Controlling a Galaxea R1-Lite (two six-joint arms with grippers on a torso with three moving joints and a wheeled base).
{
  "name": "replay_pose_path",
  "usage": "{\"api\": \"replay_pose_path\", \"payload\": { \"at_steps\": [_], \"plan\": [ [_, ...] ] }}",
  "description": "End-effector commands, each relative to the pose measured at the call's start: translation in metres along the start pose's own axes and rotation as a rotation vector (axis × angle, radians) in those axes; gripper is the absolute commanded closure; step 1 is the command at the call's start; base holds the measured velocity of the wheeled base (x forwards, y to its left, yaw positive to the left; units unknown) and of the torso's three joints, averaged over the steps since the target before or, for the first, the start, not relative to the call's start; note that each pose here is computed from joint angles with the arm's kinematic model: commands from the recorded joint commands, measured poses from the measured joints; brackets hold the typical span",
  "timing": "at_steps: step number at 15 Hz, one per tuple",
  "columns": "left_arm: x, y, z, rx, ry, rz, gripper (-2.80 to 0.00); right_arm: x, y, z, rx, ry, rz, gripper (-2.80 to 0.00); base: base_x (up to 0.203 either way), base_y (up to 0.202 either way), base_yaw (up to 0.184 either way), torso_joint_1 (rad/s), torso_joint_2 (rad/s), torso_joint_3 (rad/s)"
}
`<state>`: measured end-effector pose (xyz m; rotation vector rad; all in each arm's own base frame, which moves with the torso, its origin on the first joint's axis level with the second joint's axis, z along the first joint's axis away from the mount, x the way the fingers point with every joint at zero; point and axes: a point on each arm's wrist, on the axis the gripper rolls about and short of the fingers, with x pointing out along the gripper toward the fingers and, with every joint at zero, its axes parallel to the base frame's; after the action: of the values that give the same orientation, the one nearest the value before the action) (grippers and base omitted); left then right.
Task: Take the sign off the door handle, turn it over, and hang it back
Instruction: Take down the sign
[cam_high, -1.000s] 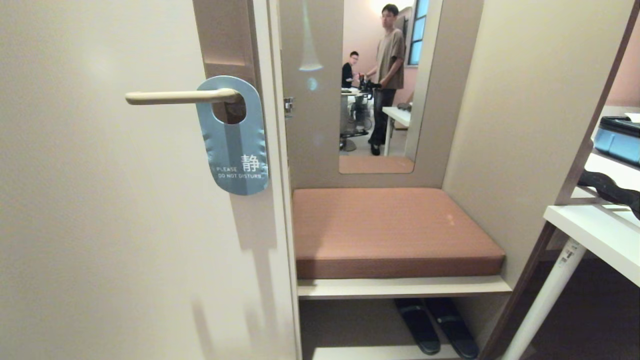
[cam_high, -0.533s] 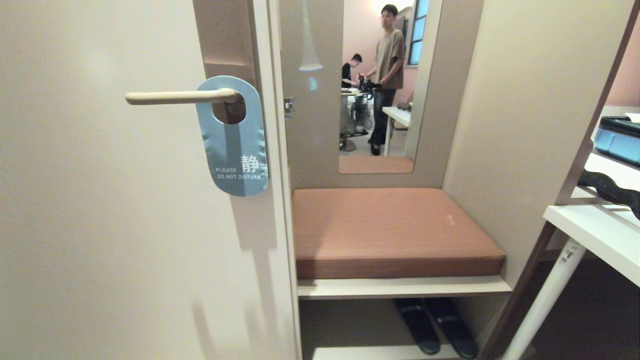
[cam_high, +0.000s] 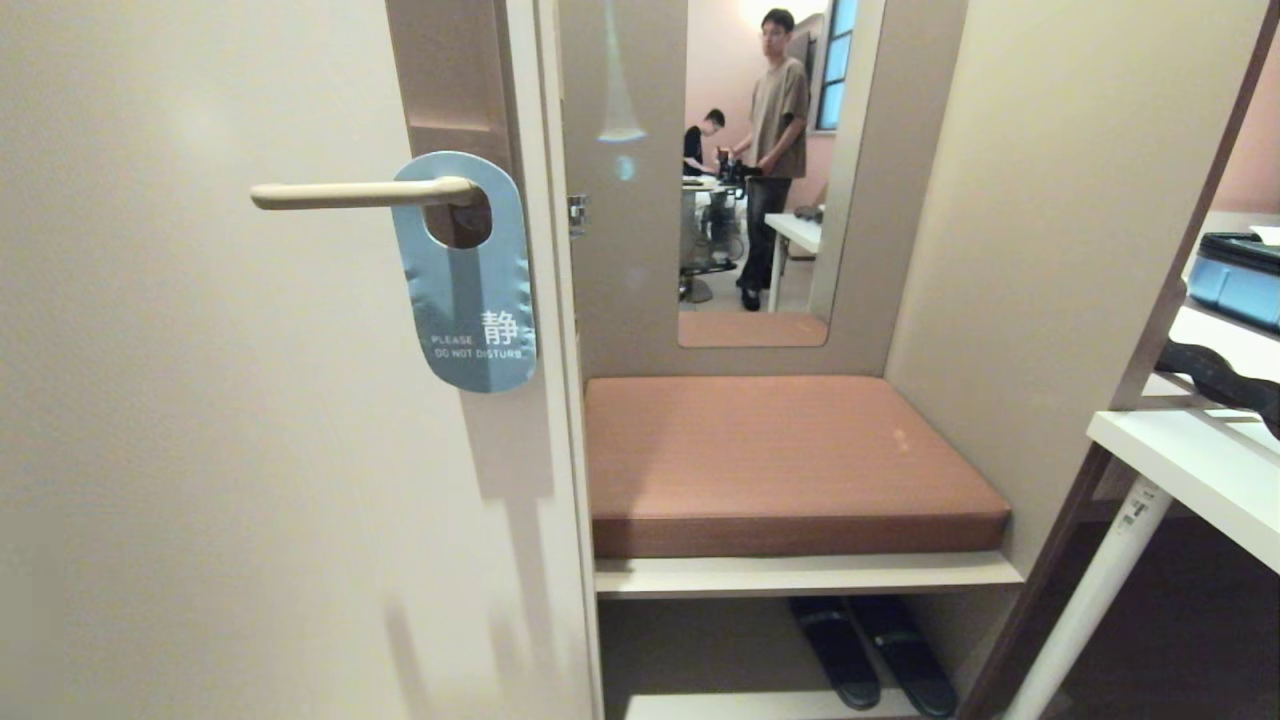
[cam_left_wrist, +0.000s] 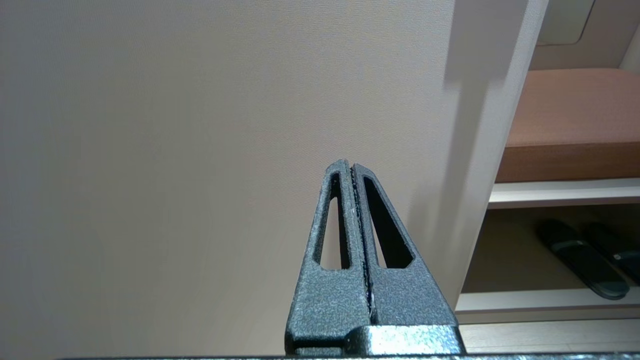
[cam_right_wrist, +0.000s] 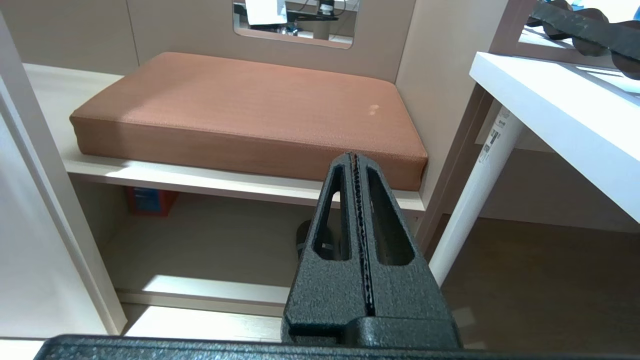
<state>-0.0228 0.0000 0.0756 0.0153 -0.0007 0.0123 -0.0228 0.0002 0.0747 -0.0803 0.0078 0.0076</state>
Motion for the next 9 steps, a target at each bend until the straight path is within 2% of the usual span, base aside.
{"api": "replay_pose_path", "payload": {
  "at_steps": [1, 9],
  "plan": [
    [0.0, 0.0, 0.0, 0.0, -0.001, 0.0, 0.0, 0.0, 0.0, 0.0, -0.001, 0.0, 0.0, 0.0, 0.0, 0.0, 0.0, 0.0, 0.0, 0.0],
    [0.0, -0.0001, 0.0, 0.002, -0.001, -0.002, 0.0, 0.0, 0.0, 0.0, -0.001, 0.0, 0.0, 0.0, 0.0, 0.0, 0.0, 0.0, 0.0, 0.0]
  ]
}}
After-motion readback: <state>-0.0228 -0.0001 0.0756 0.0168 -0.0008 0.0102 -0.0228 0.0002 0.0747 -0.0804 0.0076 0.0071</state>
